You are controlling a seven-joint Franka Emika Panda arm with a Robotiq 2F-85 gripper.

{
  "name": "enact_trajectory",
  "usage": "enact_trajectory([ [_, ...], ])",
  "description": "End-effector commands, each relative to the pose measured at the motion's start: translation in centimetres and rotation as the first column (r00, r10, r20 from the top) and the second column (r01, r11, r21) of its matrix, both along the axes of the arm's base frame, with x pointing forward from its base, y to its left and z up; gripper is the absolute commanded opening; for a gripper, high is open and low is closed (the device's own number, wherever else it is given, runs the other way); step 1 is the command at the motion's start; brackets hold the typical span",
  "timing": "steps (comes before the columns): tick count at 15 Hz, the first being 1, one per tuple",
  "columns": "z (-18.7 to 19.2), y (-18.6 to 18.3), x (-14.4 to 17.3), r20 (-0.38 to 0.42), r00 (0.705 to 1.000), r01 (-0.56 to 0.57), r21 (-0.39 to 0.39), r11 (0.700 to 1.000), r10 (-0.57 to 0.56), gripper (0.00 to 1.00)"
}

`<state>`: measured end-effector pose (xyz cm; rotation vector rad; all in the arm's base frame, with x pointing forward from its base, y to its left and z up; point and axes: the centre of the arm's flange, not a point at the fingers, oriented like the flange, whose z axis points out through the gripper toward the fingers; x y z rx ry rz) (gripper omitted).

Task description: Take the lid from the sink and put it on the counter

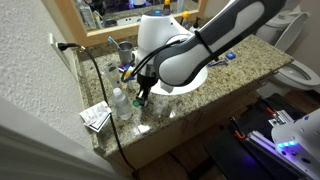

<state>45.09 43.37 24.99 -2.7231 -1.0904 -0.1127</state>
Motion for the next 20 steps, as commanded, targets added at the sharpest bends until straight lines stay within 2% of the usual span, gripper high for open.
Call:
enact_trajectory([
  [1, -0.6, 0.3, -0.6, 0.051, 0.998, -0.027, -0.009, 1.000, 0.027, 0.08],
  [4, -0.8, 0.7, -0.6, 0.083, 0.996, -0.030, -0.038, 0.999, 0.033, 0.08],
  [5, -0.9, 0.8, -0.5, 0.088, 0.996, -0.029, -0.048, 0.998, 0.034, 0.24],
  [6, -1.0, 0.8, -0.6, 0.094, 0.995, -0.029, -0.048, 0.998, 0.033, 0.54],
  [13, -0.7, 0.6, -0.9, 0.093, 0.995, -0.021, -0.036, 0.999, 0.024, 0.99],
  [16, 0.6, -0.5, -0.9, 0.084, 0.996, 0.031, -0.086, 0.996, -0.024, 1.00],
  [19, 2.5, -2.5, -1.0, 0.009, 0.997, 0.082, -0.179, 0.980, -0.081, 1.00],
  [20, 0.6, -0.9, -0.1, 0.034, 0.998, 0.055, -0.118, 0.992, -0.051, 1.00],
])
